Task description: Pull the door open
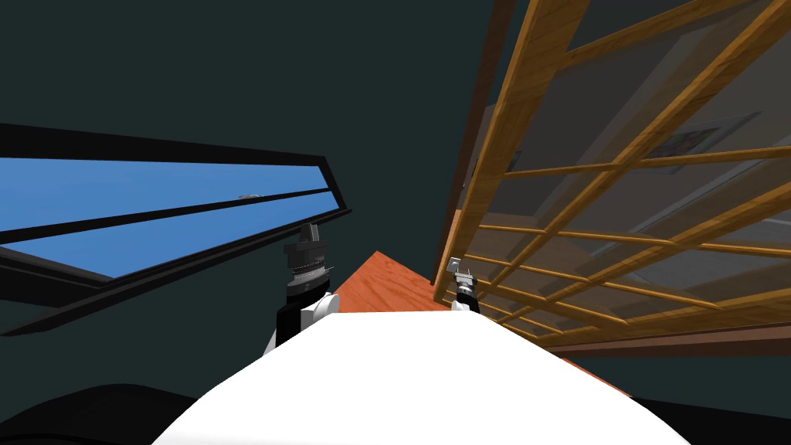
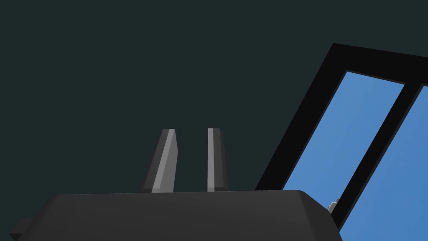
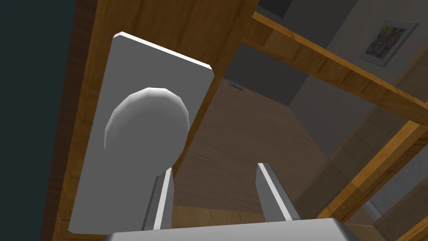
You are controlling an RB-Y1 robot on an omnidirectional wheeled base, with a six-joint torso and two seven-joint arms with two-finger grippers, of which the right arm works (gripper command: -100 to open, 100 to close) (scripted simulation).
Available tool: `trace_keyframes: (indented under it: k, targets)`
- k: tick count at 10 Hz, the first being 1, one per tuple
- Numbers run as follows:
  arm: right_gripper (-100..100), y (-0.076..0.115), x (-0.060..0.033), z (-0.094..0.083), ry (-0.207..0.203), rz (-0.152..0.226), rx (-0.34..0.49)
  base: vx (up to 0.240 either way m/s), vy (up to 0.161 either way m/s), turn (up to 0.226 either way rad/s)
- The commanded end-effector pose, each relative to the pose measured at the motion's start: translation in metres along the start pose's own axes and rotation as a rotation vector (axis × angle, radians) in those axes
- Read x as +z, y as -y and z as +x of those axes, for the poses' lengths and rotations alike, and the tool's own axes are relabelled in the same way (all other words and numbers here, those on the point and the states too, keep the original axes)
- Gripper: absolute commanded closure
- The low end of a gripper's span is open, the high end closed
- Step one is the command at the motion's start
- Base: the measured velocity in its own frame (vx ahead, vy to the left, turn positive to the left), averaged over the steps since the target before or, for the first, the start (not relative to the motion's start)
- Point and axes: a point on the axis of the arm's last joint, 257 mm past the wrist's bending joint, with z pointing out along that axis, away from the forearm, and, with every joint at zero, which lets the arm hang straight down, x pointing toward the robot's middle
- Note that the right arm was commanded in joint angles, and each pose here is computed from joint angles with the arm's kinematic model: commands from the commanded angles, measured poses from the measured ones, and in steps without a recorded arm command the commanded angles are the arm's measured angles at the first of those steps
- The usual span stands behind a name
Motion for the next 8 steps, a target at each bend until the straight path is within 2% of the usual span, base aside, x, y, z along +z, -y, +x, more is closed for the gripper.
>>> trace_keyframes:
  k: [1,4,6,7,8]
  targets:
    - [-100,0.0157,0.004,0.02,-0.039,0.014,0.05,-0.024,0.002,0.044]
    - [-100,0.0157,0.004,0.02,-0.039,0.014,0.05,-0.006,-0.001,-0.006]
    - [-100,0.019,0.0028,0.0198,-0.028,0.006,0.146,-0.038,-0.008,0.035]
    - [-100,0.0183,0.0023,0.0195,-0.029,0.005,0.149,-0.051,-0.01,0.04]
    - [-100,0.0206,0.0021,0.0198,-0.023,0.002,0.194,-0.046,-0.004,0.048]
